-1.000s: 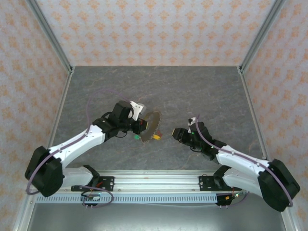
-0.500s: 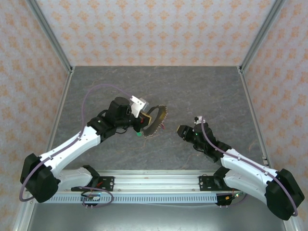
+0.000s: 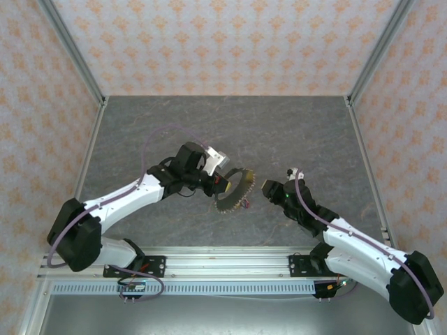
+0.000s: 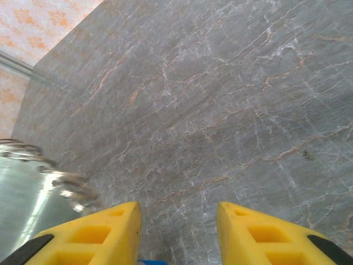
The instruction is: Put the keys on the keyring
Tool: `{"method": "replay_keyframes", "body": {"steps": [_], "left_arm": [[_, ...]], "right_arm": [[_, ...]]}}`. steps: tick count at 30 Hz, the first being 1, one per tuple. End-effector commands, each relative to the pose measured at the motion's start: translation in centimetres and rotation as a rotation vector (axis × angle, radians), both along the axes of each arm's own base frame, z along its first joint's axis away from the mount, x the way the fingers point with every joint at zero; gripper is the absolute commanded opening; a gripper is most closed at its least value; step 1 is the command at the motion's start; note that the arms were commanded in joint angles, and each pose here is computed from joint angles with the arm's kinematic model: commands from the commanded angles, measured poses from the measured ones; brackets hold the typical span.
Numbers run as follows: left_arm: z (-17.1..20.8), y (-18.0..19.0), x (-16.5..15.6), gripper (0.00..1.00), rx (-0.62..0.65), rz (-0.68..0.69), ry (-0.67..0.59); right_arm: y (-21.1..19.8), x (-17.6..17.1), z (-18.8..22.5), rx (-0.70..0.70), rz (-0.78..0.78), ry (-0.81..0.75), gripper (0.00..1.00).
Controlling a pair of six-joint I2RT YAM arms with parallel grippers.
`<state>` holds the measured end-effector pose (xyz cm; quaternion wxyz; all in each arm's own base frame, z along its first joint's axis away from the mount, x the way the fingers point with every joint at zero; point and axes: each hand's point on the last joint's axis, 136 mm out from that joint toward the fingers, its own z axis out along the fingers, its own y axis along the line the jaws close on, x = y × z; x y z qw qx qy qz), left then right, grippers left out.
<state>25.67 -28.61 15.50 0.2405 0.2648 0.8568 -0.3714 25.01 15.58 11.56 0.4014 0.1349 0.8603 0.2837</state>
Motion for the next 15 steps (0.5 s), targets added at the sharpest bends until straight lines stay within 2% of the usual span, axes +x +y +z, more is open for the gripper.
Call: {"method": "replay_keyframes", "body": {"steps": [1, 5, 9, 15], "left_arm": [[-1.6, 0.9, 2.8, 0.0, -0.005, 0.13, 0.029], [-2.6, 2.2, 4.7, 0.0, 0.001, 0.224, -0.019], [-4.2, 3.5, 6.2, 0.0, 0.031, 0.265, 0.01], [-5.8, 6.0, 7.8, 0.07, 0.05, 0.346, 0.04]], "right_arm": [[-1.1, 0.4, 0.3, -0.038, -0.042, -0.013, 0.4], [-1.2, 0.4, 0.3, -0.046, -0.043, -0.009, 0.4], [-1.1, 0.4, 0.2, -0.045, -0.043, -0.003, 0.41], [-1.1, 0.6, 0.1, -0.056, -0.035, 0.006, 0.41]]}}
